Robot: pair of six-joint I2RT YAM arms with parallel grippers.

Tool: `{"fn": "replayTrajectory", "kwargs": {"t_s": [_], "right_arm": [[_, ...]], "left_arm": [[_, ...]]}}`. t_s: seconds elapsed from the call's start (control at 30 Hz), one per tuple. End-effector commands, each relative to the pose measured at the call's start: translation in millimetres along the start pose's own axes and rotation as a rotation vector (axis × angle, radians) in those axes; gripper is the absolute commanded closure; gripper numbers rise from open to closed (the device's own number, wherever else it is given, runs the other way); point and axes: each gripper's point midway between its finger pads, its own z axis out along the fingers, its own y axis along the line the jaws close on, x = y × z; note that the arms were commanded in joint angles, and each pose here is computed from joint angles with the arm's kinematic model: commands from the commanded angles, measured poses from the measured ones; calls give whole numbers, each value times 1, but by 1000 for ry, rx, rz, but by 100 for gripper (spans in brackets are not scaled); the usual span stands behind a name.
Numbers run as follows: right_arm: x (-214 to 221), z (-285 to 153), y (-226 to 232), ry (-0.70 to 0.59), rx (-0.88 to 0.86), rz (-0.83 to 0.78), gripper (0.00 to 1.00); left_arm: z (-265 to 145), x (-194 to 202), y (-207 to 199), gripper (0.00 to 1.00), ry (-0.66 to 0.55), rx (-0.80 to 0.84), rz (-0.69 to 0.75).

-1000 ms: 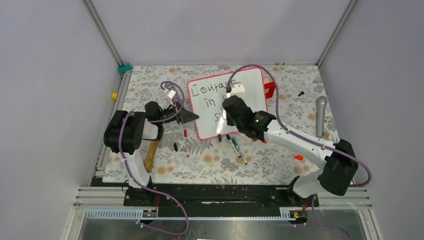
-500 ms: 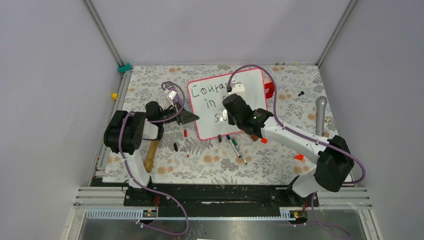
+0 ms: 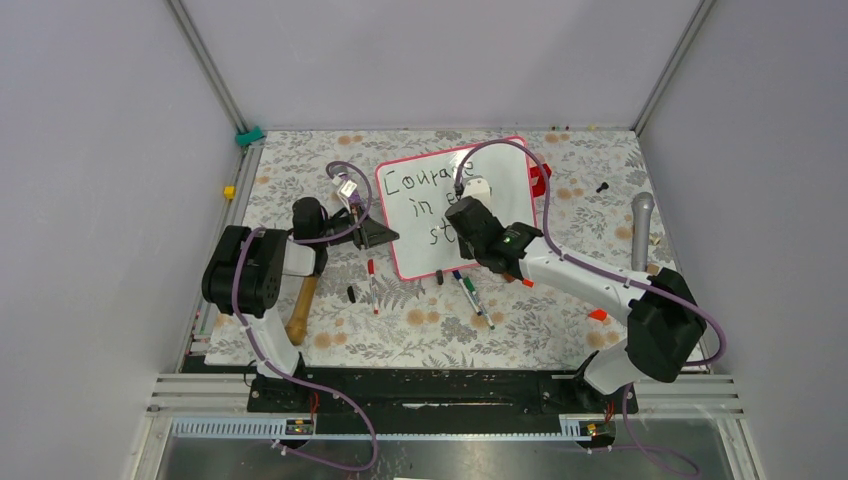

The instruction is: Write a sentence on the whiteboard

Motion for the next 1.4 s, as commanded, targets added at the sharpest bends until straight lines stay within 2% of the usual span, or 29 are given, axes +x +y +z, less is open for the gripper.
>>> {"fn": "replayTrajectory", "kwargs": {"t_s": [0.0, 0.43, 1.37], "right_arm": [[-11, -3, -2, -43, -6, 44, 100], [-23, -4, 6, -99, -50, 64, 100], [-21, 7, -8, -70, 73, 70, 100]], "left_arm": [[3, 2, 5, 100, 9, -37, 10], [3, 2, 5, 100, 9, -35, 11], [3, 1, 4, 100, 7, -32, 16]]}}
